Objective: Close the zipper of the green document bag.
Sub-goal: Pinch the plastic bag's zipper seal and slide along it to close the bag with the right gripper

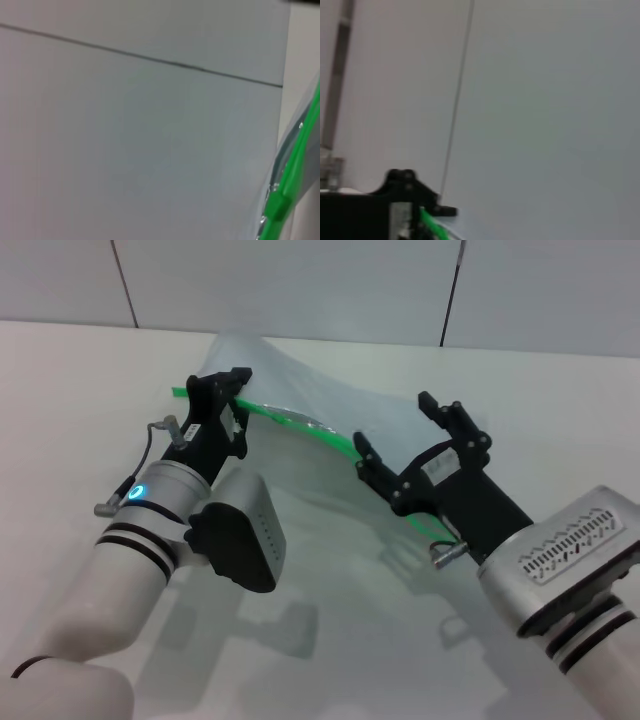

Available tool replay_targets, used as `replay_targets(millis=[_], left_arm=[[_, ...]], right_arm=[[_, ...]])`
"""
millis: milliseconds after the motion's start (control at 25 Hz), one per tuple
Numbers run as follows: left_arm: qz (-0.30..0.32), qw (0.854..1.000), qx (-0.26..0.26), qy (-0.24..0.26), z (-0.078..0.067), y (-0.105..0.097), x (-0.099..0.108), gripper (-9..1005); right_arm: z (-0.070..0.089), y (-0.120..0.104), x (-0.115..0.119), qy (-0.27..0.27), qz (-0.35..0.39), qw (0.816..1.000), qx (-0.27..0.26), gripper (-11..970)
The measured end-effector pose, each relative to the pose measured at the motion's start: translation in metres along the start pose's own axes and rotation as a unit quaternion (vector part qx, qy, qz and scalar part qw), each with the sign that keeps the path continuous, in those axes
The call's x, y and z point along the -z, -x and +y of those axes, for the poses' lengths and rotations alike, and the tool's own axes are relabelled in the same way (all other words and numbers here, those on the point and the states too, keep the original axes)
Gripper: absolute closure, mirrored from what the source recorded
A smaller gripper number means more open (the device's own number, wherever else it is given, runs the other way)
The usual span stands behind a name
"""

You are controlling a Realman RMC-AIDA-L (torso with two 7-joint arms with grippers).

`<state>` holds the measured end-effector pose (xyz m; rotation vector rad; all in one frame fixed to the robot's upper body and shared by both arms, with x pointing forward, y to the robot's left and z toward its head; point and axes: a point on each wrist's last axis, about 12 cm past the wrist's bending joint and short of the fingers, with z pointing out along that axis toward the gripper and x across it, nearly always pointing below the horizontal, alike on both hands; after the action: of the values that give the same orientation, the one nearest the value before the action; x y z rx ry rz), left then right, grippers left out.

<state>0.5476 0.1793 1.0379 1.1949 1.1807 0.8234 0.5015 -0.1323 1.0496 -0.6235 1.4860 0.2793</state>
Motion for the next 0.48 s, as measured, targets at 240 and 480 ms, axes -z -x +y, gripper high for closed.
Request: replay_targets(millis=[240, 480], left_arm=[[-0.014, 1.000, -0.014, 0.001, 0.000, 0.003, 0.000, 941], [-0.016, 0.999, -0.034, 0.001, 0.000, 0.004, 0.001, 941]], right_arm=[[0.006, 0.003, -0.001, 0.028, -0.012, 0.999, 0.022, 126], [0.013, 0.008, -0.006, 0.054, -0.016, 0.998, 0.032, 126]])
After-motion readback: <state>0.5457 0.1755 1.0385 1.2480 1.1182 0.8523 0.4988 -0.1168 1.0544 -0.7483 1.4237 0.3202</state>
